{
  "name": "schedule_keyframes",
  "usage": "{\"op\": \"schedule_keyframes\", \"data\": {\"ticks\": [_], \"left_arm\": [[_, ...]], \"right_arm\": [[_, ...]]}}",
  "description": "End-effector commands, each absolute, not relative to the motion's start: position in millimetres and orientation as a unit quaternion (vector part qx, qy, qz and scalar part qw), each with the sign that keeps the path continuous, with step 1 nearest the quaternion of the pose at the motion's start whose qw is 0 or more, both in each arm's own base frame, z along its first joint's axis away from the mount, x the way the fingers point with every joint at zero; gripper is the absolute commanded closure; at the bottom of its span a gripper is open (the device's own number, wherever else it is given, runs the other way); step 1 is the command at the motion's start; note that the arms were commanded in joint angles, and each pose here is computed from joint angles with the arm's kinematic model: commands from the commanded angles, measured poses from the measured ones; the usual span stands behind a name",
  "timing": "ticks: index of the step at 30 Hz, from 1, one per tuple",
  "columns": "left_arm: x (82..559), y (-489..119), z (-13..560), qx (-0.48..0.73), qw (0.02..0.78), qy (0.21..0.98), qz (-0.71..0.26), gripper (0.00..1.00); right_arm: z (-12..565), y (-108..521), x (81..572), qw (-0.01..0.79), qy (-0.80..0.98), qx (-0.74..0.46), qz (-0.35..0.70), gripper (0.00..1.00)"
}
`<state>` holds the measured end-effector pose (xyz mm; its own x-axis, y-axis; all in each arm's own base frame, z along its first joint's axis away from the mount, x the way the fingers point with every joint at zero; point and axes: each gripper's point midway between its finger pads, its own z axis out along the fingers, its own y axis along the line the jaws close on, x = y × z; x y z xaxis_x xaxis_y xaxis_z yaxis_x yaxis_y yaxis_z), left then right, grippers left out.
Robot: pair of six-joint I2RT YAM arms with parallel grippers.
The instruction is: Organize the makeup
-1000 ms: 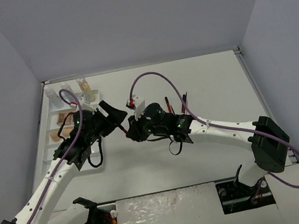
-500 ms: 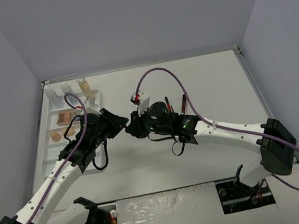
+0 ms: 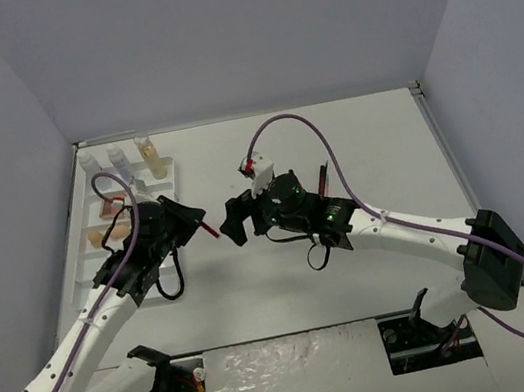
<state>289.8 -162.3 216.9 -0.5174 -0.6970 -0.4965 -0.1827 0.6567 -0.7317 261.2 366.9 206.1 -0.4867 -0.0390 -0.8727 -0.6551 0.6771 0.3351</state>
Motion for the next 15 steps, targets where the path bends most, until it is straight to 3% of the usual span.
{"op": "schedule_keyframes", "data": {"ticks": [1, 8, 15], "left_arm": [[303.0, -95.9, 202.7, -0.365, 0.418, 0.795, -0.247, 1.0], [307.7, 15.7, 157.9, -0.51, 0.377, 0.756, -0.16, 1.0], [316.9, 75.7, 126.1, -0.579, 0.357, 0.725, -0.108, 1.0]], "right_arm": [[234.1, 319.8, 281.4, 0.501, 0.789, -0.184, 0.303, 0.01], [221.1, 252.7, 283.0, 0.505, 0.817, -0.158, 0.231, 0.0], [217.7, 217.2, 279.4, 0.507, 0.834, -0.13, 0.173, 0.0]]}}
